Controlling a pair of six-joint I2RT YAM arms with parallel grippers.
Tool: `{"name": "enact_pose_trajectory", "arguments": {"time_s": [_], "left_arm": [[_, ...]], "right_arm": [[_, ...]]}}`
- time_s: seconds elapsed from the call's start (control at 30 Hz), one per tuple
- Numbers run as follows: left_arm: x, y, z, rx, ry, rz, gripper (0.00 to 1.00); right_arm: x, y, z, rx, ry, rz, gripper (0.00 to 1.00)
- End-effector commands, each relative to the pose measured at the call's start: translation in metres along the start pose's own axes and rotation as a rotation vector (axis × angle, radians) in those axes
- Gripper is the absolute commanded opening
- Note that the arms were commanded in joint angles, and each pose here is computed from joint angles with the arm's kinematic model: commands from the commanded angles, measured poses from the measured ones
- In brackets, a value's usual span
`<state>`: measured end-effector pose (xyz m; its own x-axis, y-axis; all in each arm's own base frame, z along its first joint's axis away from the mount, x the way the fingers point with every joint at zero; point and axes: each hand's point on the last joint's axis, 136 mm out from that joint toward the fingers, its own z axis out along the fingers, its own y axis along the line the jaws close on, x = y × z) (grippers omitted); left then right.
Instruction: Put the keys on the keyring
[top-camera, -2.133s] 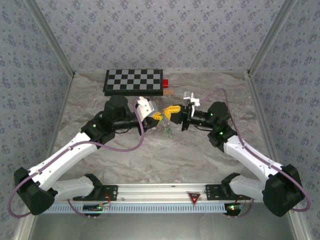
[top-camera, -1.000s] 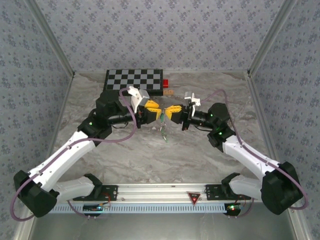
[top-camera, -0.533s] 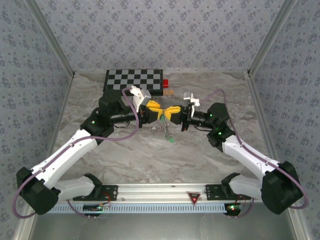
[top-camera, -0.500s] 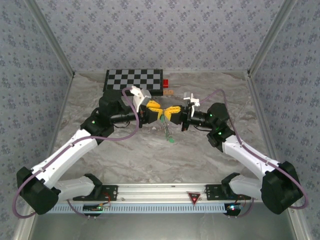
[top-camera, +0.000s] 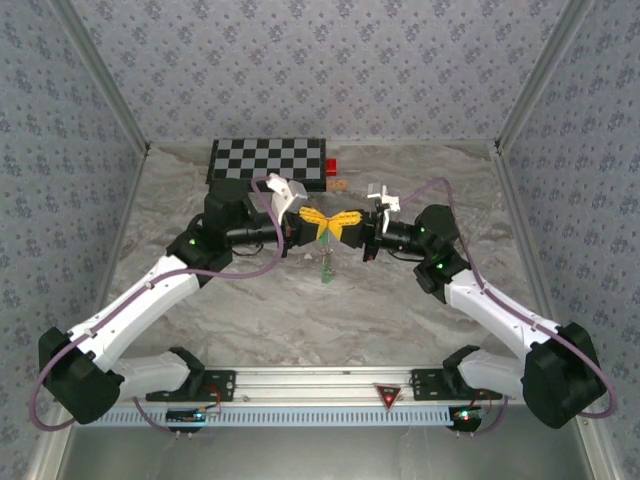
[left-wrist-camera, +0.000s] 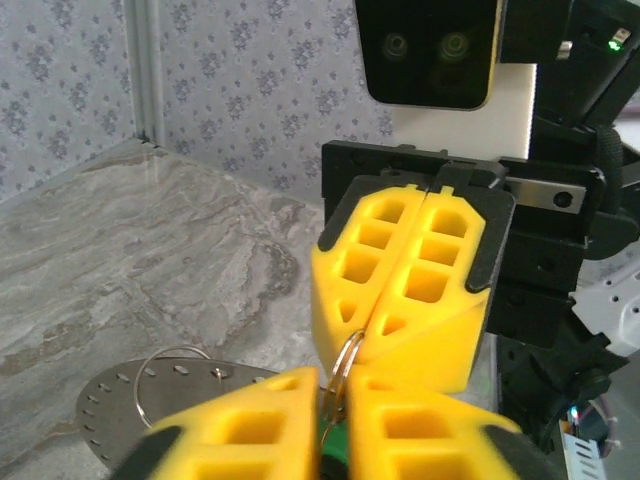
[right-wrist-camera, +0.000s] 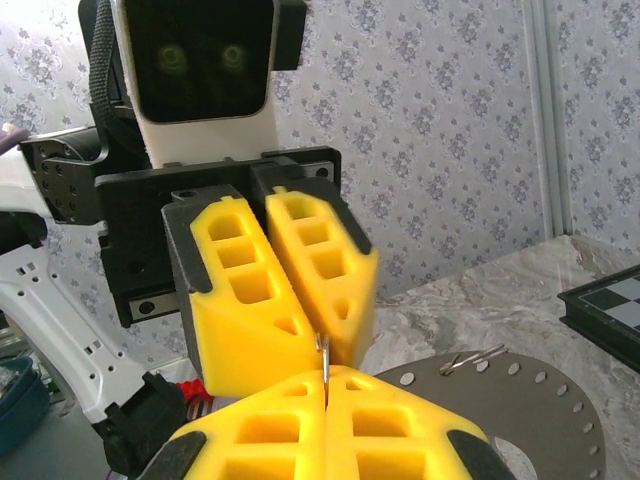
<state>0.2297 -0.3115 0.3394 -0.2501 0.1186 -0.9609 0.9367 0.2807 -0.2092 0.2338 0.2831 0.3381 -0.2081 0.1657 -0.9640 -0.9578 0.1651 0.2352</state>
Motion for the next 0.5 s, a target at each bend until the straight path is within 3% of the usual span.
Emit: {"name": "enact_pose_trajectory", "arguments": {"time_s": [0.0,0.13,0.27,0.47], "left_arm": [[-0.007,-0.006,-0.001,0.035,-0.018,0.028,0.0],[-0.006,-0.005,-0.003,0.018,-0.006,0.036,0.0],[-0.002,0.0,-0.007,-0.031,0.035,0.06,0.0],[0.015,0.014,-0.011,-0.113,0.147,0.088,0.0]], "right_arm": [[-0.025,0.015,0.002,-0.049,-0.055,-0.062,0.0],[-0.022,0.01,0.0,-0.025,-0.044,-0.056,0.0],[-0.011,-0.004,-0.005,0.054,0.014,-0.054,0.16],[0.01,-0.014,-0.013,0.151,0.13,-0.086,0.19]]}}
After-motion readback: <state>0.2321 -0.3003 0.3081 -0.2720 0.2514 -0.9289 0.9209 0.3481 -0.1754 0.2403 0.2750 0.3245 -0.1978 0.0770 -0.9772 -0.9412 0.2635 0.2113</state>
